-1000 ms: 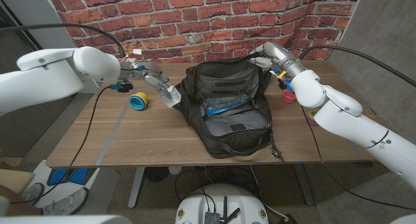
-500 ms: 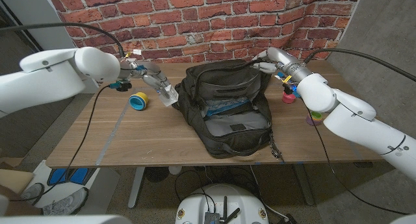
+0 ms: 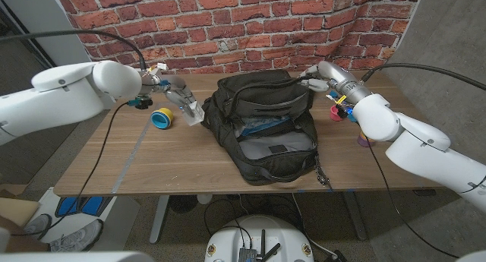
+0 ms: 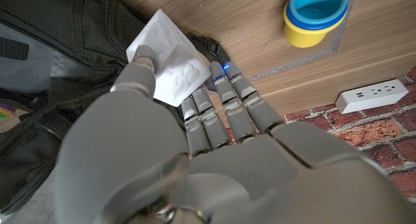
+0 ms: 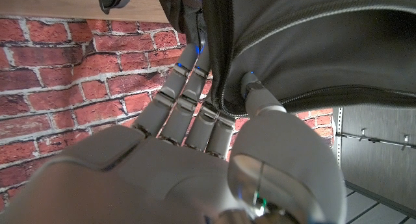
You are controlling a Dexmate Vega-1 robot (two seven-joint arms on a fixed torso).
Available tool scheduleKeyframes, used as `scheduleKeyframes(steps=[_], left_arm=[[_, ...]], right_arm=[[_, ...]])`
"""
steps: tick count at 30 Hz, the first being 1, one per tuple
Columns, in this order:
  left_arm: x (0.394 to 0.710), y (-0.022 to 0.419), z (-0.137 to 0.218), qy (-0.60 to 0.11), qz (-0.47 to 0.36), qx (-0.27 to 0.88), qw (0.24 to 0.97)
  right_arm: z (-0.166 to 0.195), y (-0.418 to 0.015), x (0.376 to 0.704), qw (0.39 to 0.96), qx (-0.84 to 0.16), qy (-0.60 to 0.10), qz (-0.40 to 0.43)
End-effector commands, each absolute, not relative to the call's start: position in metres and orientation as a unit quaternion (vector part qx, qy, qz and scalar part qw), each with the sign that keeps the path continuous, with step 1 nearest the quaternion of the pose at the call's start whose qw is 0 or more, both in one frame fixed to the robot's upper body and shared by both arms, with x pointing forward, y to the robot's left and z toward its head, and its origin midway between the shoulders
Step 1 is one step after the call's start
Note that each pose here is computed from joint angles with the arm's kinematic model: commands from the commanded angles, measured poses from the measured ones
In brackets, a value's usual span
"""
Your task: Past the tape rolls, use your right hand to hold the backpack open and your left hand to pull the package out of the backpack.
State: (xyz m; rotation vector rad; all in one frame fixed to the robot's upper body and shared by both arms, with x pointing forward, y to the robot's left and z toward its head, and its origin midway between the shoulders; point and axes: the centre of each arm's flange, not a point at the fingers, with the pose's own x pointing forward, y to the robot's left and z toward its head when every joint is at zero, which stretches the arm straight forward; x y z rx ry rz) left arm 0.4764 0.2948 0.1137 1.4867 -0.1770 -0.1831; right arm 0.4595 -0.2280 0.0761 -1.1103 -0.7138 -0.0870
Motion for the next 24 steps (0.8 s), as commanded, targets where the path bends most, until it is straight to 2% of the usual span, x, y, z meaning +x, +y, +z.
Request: scheduleKeyframes(steps=[1,11,24], left_arm=[[0.486,0.294,0.097,-0.065,-0.072,0.703,0.705],[0.497,0.293,0.08,-0.052,-0.071,0.722,0.686],[0.505,0.3,0.073,-0.039,-0.065,0.73,0.679]], right_arm=[[0.057,-0.241,0.45,0.808,-0.5,-0.307,-0.055],[0.048,-0.245,0.446,0.817,-0.495,-0.292,-0.054],[0.045,-0.249,0.44,0.817,-0.501,-0.284,-0.027]])
